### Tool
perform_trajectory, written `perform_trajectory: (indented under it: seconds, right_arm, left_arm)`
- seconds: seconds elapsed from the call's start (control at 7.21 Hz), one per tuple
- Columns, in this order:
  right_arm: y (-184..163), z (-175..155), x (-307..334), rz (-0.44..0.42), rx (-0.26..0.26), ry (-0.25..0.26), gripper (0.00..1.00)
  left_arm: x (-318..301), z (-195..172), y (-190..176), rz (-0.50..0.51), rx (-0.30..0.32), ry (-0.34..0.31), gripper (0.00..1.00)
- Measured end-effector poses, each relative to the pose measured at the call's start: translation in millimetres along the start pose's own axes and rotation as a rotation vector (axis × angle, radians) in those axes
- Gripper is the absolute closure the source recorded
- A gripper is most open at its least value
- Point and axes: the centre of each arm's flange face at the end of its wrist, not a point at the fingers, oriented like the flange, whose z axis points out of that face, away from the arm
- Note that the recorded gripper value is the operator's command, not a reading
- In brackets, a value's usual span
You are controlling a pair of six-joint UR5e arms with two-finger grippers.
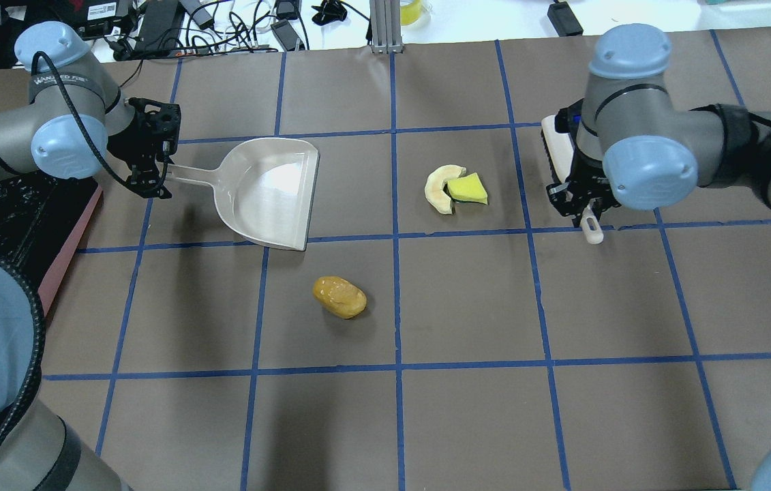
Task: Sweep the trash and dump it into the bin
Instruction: 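Sweep the banana peel and sponge into the dustpan with the right-held brush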
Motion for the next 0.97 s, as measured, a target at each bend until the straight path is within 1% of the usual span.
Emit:
perform_trajectory:
  seconds: [0.14, 0.28, 0.42, 0.69, 0.83, 0.97]
  right_arm:
    - [9, 1, -37, 0.052, -0.016, -0.006, 1.00]
    - [15, 4, -70, 0.090, -0.028, -0.024, 1.00]
    - [19, 10, -95, 0.112, -0.043, -0.038, 1.00]
    - [20, 18, -133, 0.095, -0.062, -0.064, 1.00]
    - [13, 14, -159, 0.068, -0.054, -0.082, 1.00]
    - [8, 7, -193, 0.035, -0.041, -0.101, 1.00]
  left_arm:
    - [1, 0, -1, -0.001, 0.000, 0.000, 0.52]
    - [1, -3, -3, -0.006, -0.001, -0.002, 0.52]
    - [2, -7, -4, -0.006, -0.005, -0.006, 0.41]
    - [3, -10, -3, -0.003, -0.007, -0.009, 0.48]
    - [3, -6, -4, -0.005, -0.002, -0.001, 0.67]
    - [3, -3, -4, -0.008, 0.000, 0.006, 0.77]
